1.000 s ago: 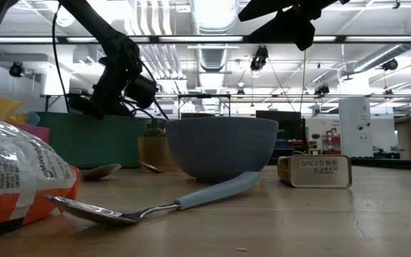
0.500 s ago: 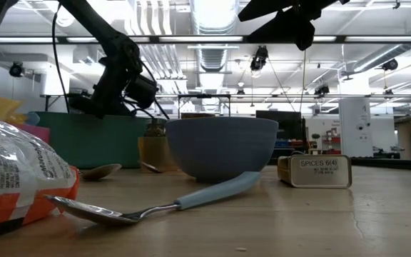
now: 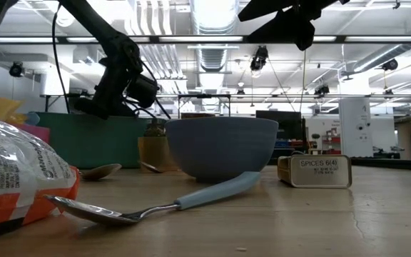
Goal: Pick & Place Food Item
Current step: Put the black spoon into the green bin, then put the yellow spoon into the green bin
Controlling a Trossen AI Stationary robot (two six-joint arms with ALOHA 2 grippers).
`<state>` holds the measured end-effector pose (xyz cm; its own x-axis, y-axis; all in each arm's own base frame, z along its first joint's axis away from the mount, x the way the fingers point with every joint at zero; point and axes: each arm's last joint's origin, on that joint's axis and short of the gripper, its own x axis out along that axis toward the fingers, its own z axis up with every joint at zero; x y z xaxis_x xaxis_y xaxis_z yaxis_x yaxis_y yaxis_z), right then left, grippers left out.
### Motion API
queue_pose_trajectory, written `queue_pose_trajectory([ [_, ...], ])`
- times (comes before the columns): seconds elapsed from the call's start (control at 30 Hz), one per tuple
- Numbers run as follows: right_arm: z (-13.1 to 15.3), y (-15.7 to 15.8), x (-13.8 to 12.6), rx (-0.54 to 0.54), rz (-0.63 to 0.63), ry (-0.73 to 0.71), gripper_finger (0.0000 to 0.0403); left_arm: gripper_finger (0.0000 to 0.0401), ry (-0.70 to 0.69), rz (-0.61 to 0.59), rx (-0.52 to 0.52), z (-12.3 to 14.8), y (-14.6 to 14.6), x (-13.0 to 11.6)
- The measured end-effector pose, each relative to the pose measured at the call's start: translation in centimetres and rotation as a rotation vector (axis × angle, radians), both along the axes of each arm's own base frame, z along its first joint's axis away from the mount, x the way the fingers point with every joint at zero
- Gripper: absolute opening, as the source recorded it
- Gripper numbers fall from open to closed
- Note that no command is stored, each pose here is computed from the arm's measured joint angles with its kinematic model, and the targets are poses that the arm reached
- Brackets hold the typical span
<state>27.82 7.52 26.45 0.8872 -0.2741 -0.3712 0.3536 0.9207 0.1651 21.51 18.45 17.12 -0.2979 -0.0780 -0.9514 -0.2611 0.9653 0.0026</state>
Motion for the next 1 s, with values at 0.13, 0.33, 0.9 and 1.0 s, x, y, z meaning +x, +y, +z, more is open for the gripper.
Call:
queue_pose_trajectory([
  [0.13,0.00,0.00,0.00,0.000,0.000,0.000,0.0265,0.0037,0.001,-0.001,0.001,0.00,0.00,0.00],
  [0.33,0.00,0.00,0.00,0.000,0.000,0.000,0.0265,0.0038,0.001,0.000,0.002,0.01,0.00,-0.01],
  [0.9,0.00,0.00,0.00,0.000,0.000,0.000,0.0265,0.0152,0.001,0.025,0.018,0.18,0.07,0.01],
  [1.0,-0.01,0.00,0.00,0.000,0.000,0.000,0.0265,0.0179,0.000,0.025,0.018,0.22,0.06,0.00],
])
